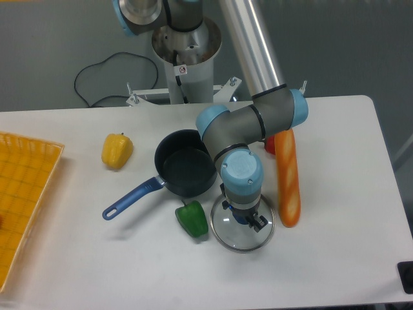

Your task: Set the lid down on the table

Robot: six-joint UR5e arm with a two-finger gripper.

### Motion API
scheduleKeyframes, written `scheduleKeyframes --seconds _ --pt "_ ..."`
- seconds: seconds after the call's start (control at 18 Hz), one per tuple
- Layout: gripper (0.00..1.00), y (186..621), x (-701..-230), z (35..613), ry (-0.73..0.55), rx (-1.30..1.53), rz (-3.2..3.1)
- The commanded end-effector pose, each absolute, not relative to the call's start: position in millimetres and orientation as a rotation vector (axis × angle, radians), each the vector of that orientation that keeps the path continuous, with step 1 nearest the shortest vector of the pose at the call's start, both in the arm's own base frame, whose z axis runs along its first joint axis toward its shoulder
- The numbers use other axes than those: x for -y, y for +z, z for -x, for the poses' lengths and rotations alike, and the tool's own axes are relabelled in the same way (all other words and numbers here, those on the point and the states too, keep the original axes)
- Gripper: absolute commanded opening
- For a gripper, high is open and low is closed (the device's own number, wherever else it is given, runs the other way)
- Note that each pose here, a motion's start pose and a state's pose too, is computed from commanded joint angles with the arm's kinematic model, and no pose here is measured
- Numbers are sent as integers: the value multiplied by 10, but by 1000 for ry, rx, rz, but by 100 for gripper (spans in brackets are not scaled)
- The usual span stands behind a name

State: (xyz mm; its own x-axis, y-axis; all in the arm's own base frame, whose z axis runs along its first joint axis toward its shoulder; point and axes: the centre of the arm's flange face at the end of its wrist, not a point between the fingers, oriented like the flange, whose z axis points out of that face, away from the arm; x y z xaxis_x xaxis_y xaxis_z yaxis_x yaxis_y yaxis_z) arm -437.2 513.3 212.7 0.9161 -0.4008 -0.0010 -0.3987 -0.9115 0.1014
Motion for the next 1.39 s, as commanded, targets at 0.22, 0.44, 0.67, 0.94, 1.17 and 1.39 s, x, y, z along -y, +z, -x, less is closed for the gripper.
scheduleKeyframes --seconds 0.22,0.44,0.67,0.94,1.17,1.39 --pt "67 2120 -5130 4368 -31 623 -2977" --pt "68 2120 -5130 4368 -31 621 -2978" --pt "68 2110 -5144 4353 -29 623 -2976" --pt "69 2110 -5164 4329 -30 630 -2975" --pt "72 2110 -5164 4329 -30 630 -2975" --pt "79 2090 -5165 4330 -26 632 -2973"
